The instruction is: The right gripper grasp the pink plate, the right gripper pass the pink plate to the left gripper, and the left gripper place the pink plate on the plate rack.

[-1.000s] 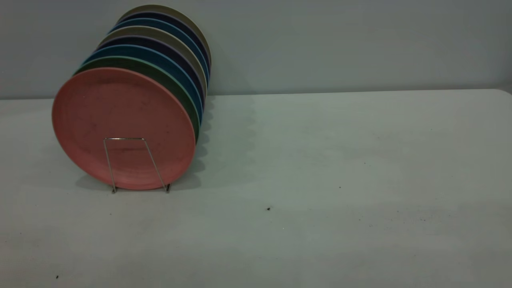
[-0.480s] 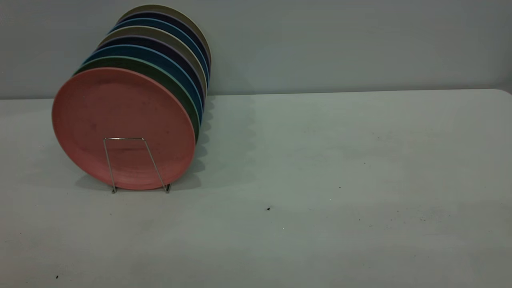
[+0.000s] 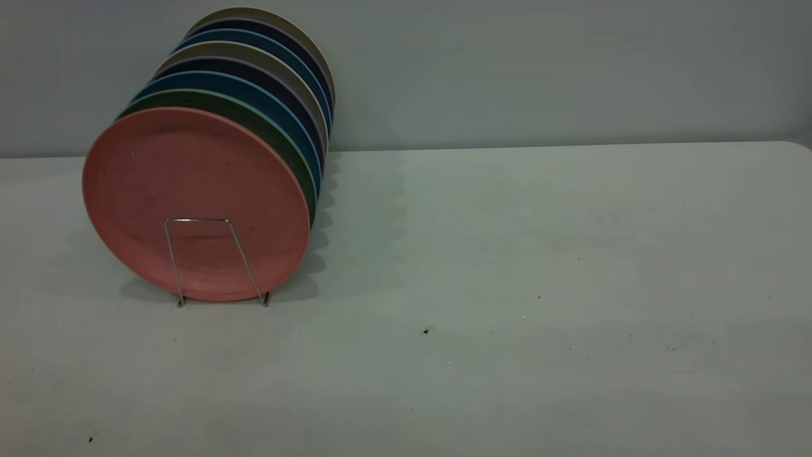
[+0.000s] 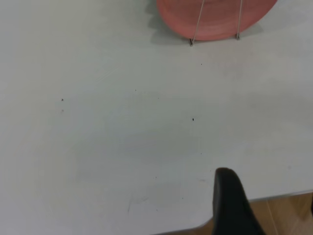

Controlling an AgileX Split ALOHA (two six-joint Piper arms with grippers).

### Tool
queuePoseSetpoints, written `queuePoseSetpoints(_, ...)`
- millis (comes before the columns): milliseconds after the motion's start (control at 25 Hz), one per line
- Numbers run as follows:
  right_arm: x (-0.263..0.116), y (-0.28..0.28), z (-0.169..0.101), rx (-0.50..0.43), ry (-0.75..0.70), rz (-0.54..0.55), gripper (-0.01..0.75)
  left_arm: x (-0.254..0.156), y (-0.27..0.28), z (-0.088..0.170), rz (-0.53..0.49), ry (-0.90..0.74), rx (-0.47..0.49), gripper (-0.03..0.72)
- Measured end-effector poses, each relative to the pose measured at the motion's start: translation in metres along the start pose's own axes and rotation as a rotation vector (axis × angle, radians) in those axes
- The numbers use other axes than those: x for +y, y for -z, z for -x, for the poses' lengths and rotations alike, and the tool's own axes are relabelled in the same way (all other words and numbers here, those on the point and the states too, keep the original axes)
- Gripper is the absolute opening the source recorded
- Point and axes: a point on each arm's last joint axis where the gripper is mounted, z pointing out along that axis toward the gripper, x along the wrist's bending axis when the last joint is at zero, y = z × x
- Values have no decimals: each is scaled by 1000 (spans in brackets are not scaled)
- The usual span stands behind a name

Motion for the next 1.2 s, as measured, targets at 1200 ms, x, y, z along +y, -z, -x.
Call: queuePoseSetpoints(1200, -20, 23, -7, -32, 23, 206, 237, -1, 1, 0, 8, 1, 1, 423)
